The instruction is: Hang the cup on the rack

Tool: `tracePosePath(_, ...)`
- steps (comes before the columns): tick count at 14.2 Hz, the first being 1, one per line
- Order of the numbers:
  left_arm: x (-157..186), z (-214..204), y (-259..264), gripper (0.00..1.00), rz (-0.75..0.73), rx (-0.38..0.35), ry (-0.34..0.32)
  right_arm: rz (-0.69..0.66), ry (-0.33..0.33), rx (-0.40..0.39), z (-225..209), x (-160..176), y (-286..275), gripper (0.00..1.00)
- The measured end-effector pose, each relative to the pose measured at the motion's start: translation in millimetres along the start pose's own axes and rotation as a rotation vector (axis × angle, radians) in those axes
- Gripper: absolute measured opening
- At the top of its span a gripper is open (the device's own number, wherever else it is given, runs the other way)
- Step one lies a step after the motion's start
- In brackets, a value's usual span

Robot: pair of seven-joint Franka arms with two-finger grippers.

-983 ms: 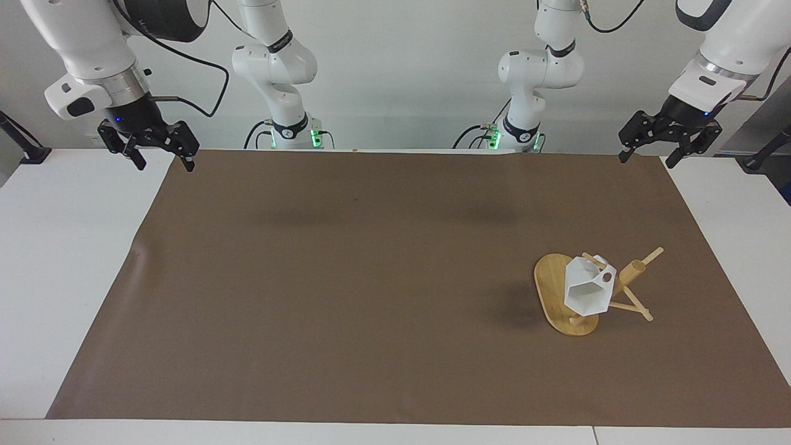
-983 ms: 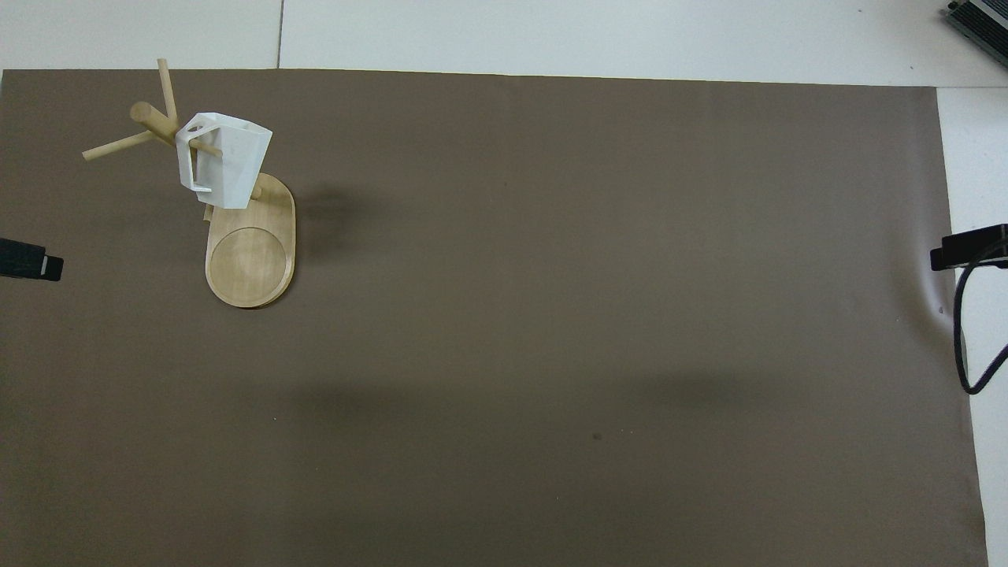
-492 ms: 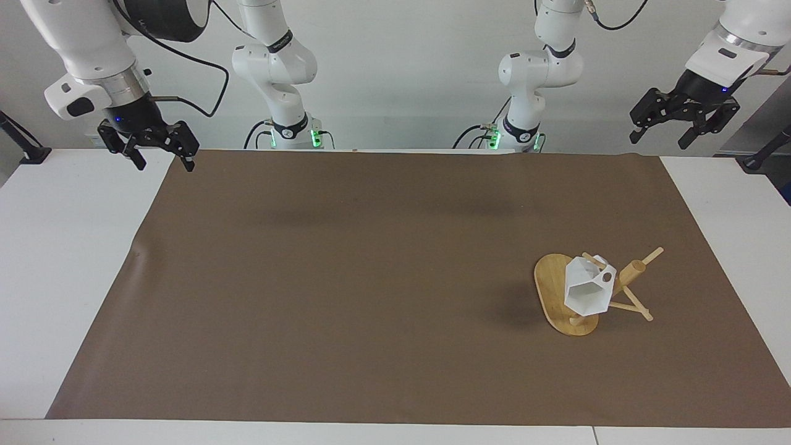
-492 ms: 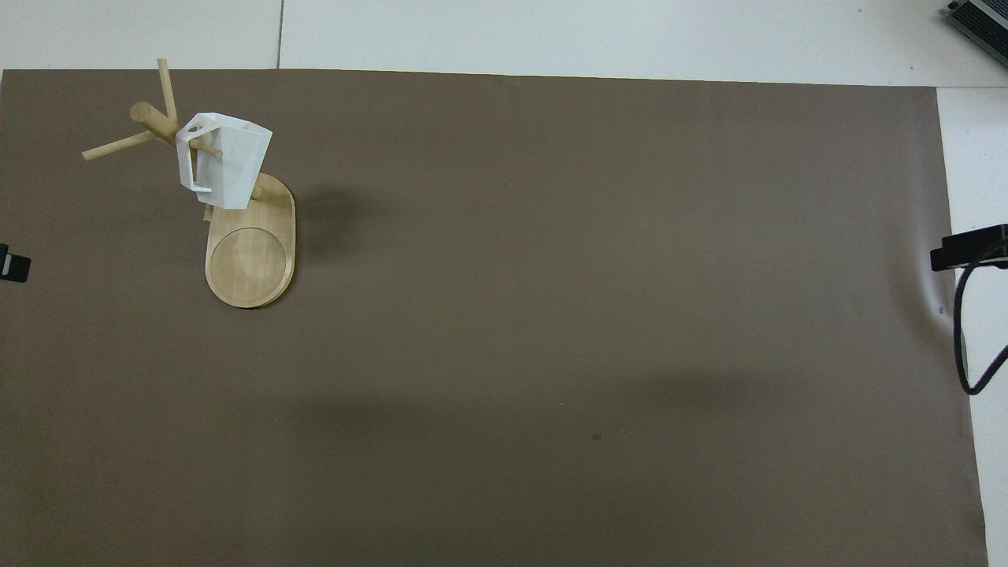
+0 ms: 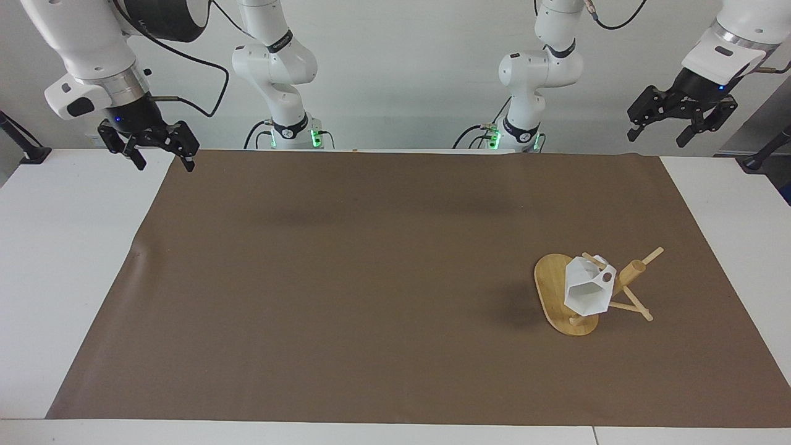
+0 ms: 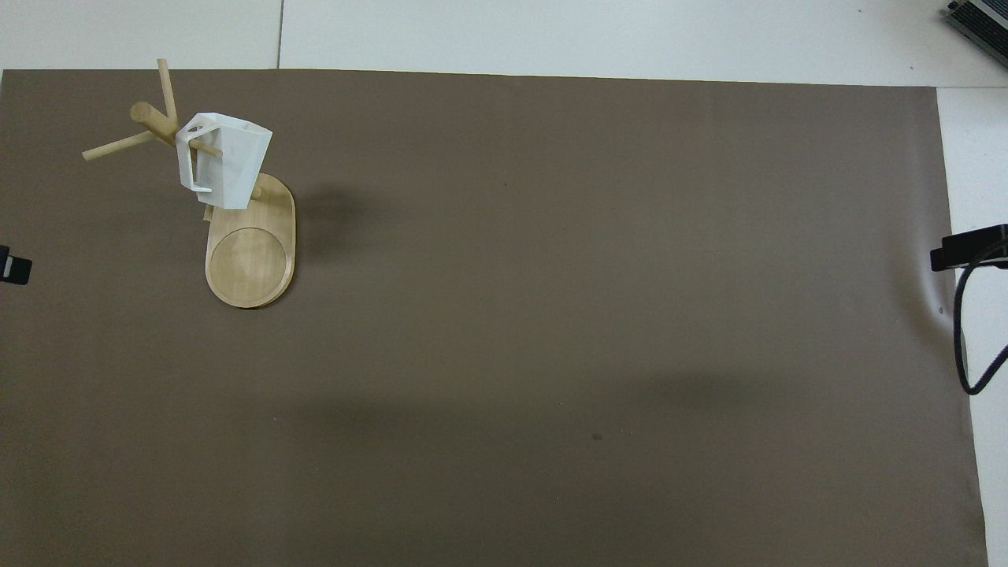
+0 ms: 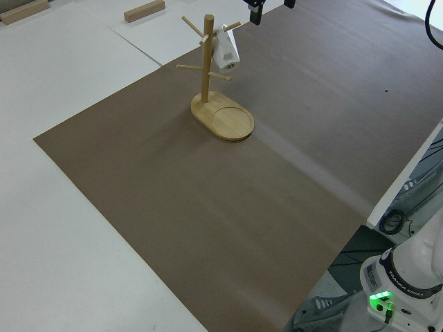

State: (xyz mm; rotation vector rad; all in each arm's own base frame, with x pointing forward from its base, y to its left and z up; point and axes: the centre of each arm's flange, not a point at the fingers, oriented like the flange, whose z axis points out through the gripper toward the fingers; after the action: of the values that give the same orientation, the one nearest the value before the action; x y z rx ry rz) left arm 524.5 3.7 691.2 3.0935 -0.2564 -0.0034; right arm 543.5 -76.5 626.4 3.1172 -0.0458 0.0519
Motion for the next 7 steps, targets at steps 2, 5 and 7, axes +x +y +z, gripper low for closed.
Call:
tracePosePath(2,-0.4,0.0,-2.3,1.0,-0.003,0.019,-0.003,0.0,0.0,0.0,0.0,0.0,0.0,1.0)
tracePosePath(5,-0.7,0.2,-4.0,1.0,-0.011,0.032,-0.006,0.0,0.0,0.0,0.0,0.0,0.0,1.0)
tracePosePath(7,-0.6,1.4,-4.3,1.0,-0.035,0.034,-0.009,0.0,0.0,0.0,0.0,0.0,0.0,1.0)
